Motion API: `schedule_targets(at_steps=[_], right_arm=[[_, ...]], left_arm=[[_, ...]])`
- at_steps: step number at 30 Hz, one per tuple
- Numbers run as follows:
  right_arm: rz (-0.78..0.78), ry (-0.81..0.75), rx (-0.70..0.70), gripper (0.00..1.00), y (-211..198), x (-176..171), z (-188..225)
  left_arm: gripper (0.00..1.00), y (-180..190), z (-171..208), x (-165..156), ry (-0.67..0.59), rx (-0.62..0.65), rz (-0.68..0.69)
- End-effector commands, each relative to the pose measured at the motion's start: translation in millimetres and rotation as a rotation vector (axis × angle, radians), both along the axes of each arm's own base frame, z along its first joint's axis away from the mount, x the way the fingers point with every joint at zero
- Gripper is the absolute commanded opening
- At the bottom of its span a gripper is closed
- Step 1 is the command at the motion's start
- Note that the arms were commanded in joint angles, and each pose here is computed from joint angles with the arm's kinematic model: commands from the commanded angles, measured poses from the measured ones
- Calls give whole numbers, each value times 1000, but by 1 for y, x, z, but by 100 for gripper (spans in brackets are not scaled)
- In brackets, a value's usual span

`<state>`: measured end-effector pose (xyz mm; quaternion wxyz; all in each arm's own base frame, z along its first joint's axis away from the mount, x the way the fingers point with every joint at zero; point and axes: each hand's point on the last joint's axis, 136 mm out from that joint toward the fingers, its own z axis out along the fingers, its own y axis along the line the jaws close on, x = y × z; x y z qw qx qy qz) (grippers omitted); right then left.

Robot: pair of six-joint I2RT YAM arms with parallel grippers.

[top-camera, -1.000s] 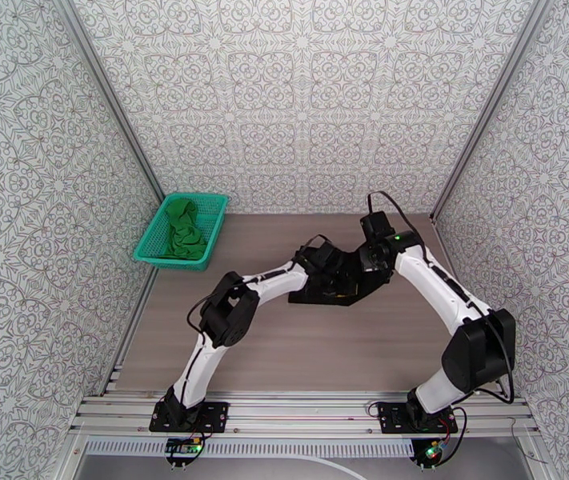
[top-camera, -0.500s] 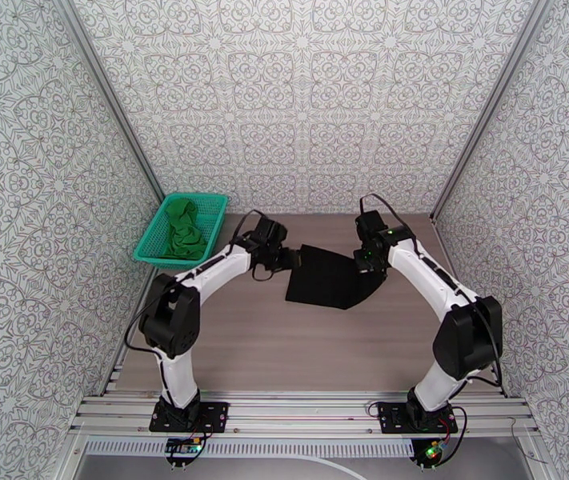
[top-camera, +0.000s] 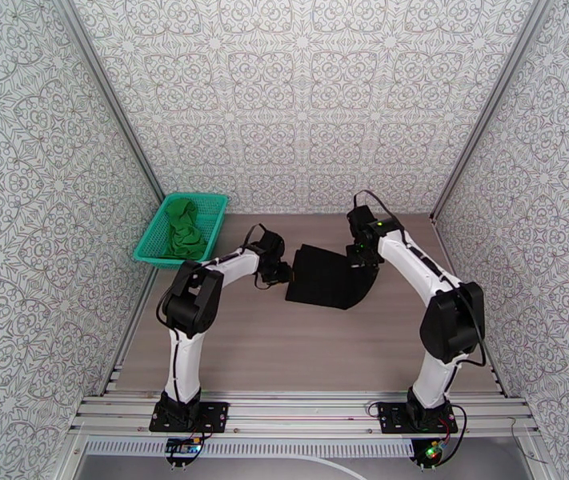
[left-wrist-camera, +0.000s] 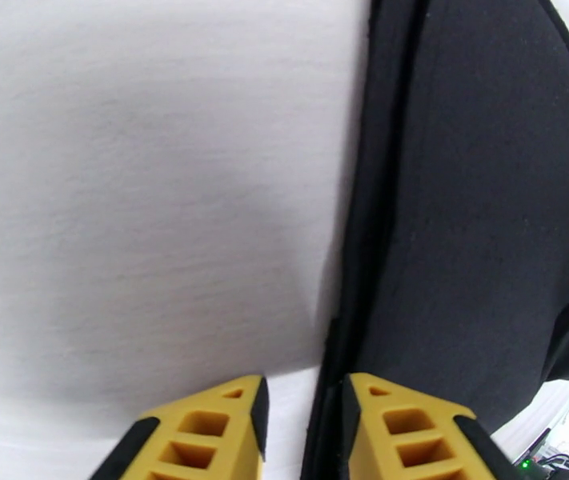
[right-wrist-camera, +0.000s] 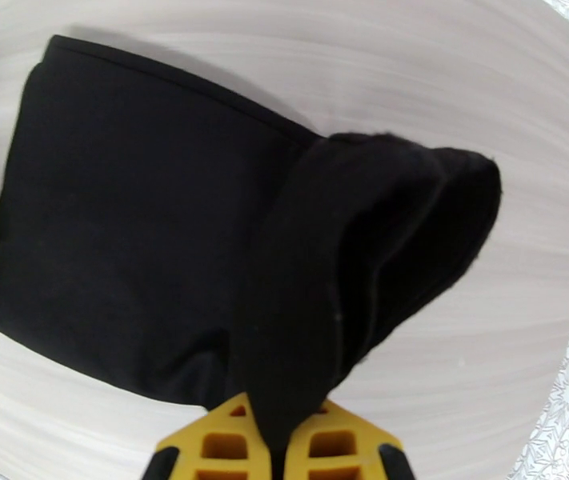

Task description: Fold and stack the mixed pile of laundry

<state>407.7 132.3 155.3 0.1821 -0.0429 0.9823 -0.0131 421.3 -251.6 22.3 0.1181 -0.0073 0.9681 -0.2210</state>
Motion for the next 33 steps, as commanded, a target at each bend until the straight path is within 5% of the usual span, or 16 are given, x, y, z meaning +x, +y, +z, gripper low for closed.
schedule_targets(at_steps=[1,25,26,30,33], right_arm=[[6,10,81,0,30,5,2],[4,123,322,0,159,34,-77],[3,128,324,3,162,34,-80],[12,134,348,38,170,34,-84],[33,112,367,51,174,35,-71]], left_arm=[[30,-11,-19,-18,48,-47,-33],[26,-23,-29,-40,76,-87,-53],[26,-23,-29,-40,75,-87,-54],[25,-22,-28,-41,75,-86,-55],[25,-22,-28,-41,74,-83,-56]])
